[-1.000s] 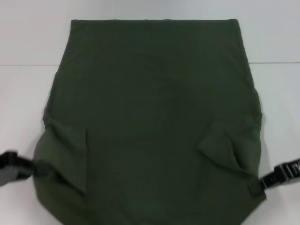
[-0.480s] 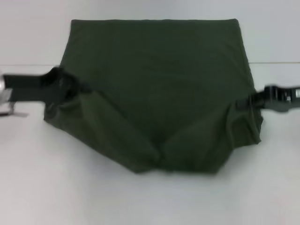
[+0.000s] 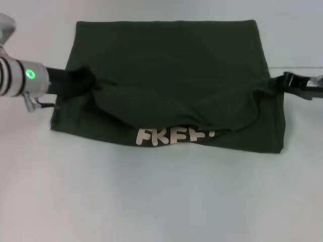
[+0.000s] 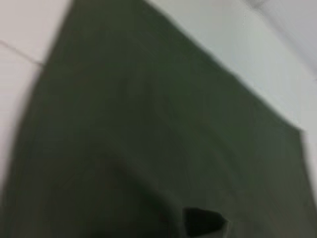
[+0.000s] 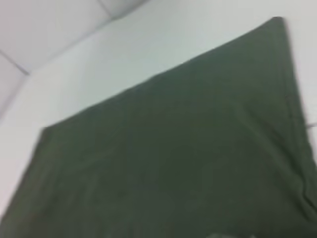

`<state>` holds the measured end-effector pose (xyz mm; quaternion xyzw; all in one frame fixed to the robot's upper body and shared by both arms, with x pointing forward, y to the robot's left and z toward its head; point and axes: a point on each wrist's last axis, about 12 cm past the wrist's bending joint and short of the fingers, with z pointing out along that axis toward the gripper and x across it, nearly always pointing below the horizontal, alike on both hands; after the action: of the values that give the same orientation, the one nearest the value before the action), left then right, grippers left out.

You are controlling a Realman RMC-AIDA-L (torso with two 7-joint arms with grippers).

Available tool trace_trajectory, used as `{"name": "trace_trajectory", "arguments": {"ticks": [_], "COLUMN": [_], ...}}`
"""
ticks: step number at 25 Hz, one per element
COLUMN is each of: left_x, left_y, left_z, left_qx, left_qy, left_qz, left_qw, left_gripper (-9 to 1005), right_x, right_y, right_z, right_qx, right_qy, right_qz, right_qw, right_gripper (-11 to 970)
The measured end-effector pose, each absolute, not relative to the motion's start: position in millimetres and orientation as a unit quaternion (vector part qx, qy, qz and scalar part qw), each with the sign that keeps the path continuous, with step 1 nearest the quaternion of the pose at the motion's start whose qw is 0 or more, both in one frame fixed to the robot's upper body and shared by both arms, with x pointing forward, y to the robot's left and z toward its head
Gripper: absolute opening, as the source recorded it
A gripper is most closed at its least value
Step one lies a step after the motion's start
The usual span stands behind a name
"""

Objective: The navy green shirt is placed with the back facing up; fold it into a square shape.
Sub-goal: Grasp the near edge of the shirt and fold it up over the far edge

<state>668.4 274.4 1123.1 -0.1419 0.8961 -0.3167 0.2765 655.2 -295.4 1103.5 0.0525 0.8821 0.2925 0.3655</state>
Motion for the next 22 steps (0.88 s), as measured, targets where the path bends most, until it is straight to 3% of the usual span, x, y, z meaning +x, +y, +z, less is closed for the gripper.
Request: {"name": "trace_trajectory", "arguments": {"ticks": [7,15,22], "left_x": [666,677,689], "left_y": [284,298,290], "left_z": [1116,1143,1157], "left_qx": [-0.159,-0.175,-0.167], "left_qy": [0.894,0.871,0.864], "left_qz": [-0.287,-0.291,-0.284], "left_qw": [0.305,0.354,0.380], "left_gripper": [32,31,31], "right_x": [660,679,694], "right_y": [-277,-264,-254], "right_z": [1096,1129,1144], "right_qx": [0.025,-0.008,-0.033], "right_qy": [0.889,0.874,0.868], "right_qz": [0.261,0.271,0.243], "right_qw": [0.376,0.404,0.432], "right_gripper": [70,75,78]}}
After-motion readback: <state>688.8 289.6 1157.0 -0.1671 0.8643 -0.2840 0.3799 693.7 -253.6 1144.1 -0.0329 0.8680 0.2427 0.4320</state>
